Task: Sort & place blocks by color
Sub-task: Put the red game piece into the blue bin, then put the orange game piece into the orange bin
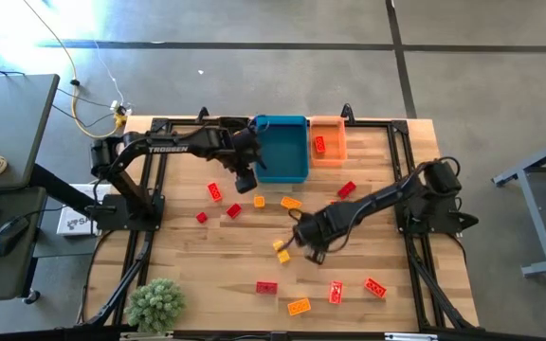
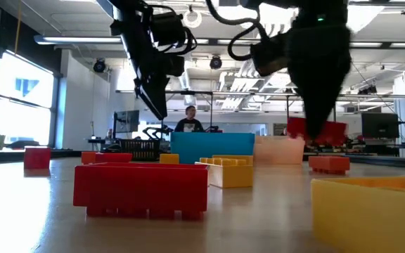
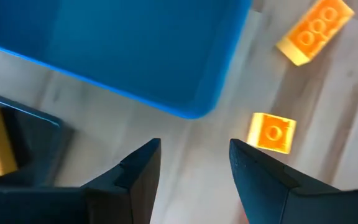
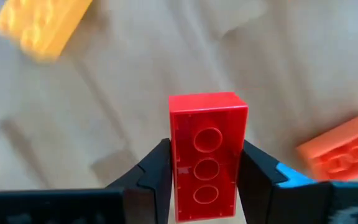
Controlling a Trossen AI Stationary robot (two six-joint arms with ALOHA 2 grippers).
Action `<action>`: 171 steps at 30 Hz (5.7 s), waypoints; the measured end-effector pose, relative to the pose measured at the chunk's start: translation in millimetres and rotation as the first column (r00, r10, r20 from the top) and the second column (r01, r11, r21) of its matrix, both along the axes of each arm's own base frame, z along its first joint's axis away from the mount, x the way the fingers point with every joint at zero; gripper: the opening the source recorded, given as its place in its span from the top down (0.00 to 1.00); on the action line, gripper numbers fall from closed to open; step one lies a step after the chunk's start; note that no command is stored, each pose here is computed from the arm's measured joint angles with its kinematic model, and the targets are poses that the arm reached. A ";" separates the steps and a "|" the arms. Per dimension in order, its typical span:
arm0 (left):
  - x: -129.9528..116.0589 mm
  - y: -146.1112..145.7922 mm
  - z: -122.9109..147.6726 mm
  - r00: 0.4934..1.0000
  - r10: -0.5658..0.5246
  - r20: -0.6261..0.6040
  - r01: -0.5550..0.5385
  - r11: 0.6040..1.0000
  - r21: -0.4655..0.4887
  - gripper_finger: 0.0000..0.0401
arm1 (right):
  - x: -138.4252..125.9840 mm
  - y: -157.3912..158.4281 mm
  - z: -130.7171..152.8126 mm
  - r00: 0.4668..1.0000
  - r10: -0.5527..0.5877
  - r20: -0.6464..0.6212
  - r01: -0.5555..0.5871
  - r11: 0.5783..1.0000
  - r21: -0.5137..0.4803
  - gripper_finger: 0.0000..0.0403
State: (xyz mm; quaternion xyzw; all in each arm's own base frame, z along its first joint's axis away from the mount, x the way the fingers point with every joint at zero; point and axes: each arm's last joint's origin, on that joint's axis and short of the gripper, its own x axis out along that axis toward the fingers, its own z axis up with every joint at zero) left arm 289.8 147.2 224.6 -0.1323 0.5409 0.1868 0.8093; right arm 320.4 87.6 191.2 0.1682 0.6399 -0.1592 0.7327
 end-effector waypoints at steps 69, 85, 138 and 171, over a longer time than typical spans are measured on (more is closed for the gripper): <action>-42.1 22.0 -6.6 0.910 0.352 -0.217 -0.395 0.896 -0.204 0.56 | 49.1 -260.1 3.1 0.789 0.024 0.615 0.134 0.968 -0.210 0.70; -29.3 1.6 -6.6 0.942 0.257 -0.216 -0.301 0.932 -0.201 0.56 | 50.1 -260.6 -28.0 0.848 -0.058 0.528 0.153 0.978 -0.139 0.70; -42.0 -54.9 -2.8 0.417 0.722 -0.553 -0.885 0.460 -0.067 0.56 | 65.7 -267.3 45.2 0.897 0.172 0.407 -0.061 0.960 -0.272 0.50; -36.4 -69.9 -32.9 -0.068 0.981 -0.179 -0.998 -0.064 0.030 0.56 | 72.3 -274.9 81.1 0.845 0.356 0.398 -0.176 0.890 -0.421 0.50</action>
